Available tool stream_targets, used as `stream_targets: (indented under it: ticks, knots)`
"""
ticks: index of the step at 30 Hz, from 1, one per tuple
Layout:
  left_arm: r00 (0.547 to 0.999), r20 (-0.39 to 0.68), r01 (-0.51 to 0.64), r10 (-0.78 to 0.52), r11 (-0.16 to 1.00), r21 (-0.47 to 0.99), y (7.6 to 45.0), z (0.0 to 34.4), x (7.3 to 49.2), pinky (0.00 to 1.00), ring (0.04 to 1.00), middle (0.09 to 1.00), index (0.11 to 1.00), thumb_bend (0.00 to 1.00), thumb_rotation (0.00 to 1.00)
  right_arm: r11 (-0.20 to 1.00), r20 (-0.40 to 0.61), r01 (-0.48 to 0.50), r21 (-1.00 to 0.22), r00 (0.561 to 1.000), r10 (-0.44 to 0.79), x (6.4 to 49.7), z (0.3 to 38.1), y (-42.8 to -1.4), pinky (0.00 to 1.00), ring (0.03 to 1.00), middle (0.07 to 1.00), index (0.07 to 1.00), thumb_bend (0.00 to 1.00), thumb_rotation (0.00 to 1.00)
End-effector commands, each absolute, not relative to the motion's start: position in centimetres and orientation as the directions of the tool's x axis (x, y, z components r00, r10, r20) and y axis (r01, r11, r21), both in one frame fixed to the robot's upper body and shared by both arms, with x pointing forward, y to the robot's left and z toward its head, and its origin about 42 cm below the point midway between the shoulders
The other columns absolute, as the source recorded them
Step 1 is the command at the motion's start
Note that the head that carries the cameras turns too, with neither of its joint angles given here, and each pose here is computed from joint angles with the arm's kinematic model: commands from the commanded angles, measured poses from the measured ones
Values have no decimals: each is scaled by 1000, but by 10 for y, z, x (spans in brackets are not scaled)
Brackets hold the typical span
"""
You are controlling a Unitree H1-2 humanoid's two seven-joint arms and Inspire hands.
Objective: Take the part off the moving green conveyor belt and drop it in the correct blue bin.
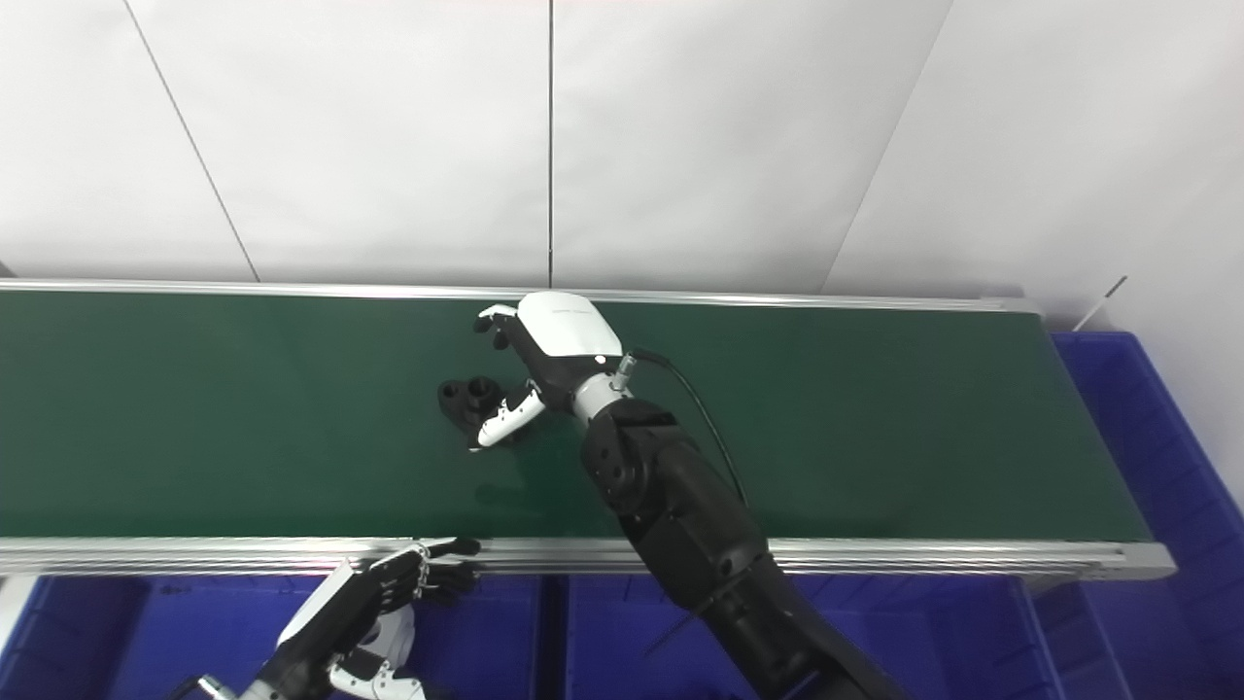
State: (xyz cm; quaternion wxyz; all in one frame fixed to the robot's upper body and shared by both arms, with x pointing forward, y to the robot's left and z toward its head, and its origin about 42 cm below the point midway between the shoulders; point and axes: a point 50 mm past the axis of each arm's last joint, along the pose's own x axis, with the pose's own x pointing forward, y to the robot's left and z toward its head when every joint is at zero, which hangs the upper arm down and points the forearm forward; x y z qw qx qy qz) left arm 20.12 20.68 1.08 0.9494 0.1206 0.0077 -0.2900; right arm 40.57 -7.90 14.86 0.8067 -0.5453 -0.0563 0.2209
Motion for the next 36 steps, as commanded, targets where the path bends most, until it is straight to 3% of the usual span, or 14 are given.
stream_targets:
  ticks: [1, 9, 17, 25, 27, 31, 33, 34, 35, 36]
  knots:
    - [835, -20, 537, -551, 806, 249, 205, 21, 208, 673, 727, 772, 806, 905, 288, 311, -87, -235, -921, 901, 425, 416, 174, -67, 633, 692, 729, 799, 889, 300]
    - [832, -11, 539, -554, 804, 253, 203, 24, 207, 675, 734, 777, 807, 905, 294, 281, -117, -257, -924, 893, 434, 414, 167, -66, 636, 687, 722, 801, 870, 285]
    - [831, 1, 538, -556, 806, 248, 202, 26, 207, 684, 736, 781, 806, 908, 292, 204, -153, -255, -945, 898, 413, 413, 152, -80, 517, 629, 695, 761, 841, 221]
    - [830, 7, 542, -557, 810, 224, 200, 26, 206, 721, 767, 797, 805, 920, 282, 152, -202, -270, -951, 913, 355, 413, 145, -107, 499, 621, 694, 770, 823, 133]
    - [829, 8, 544, -559, 810, 220, 200, 27, 207, 729, 782, 806, 808, 916, 287, 140, -217, -276, -951, 918, 332, 413, 146, -113, 499, 628, 696, 778, 839, 130]
    - [831, 14, 540, -556, 813, 219, 199, 28, 208, 728, 780, 804, 803, 918, 274, 92, -233, -271, -958, 926, 297, 412, 148, -124, 472, 618, 703, 750, 842, 214]
    - [831, 17, 540, -556, 812, 220, 199, 28, 208, 733, 779, 803, 802, 919, 274, 89, -236, -272, -958, 928, 289, 411, 149, -128, 476, 624, 719, 751, 835, 198]
    - [831, 18, 538, -555, 813, 222, 199, 29, 208, 731, 775, 800, 802, 918, 276, 92, -236, -271, -958, 929, 285, 410, 149, -130, 445, 582, 691, 726, 818, 139]
    - [832, 19, 537, -554, 814, 222, 199, 29, 208, 726, 769, 797, 802, 913, 278, 93, -232, -268, -959, 929, 287, 409, 148, -132, 307, 398, 496, 602, 597, 29]
    - [833, 21, 536, -553, 815, 221, 199, 29, 209, 725, 767, 794, 802, 910, 278, 101, -229, -268, -958, 928, 293, 407, 146, -134, 242, 318, 468, 541, 554, 11]
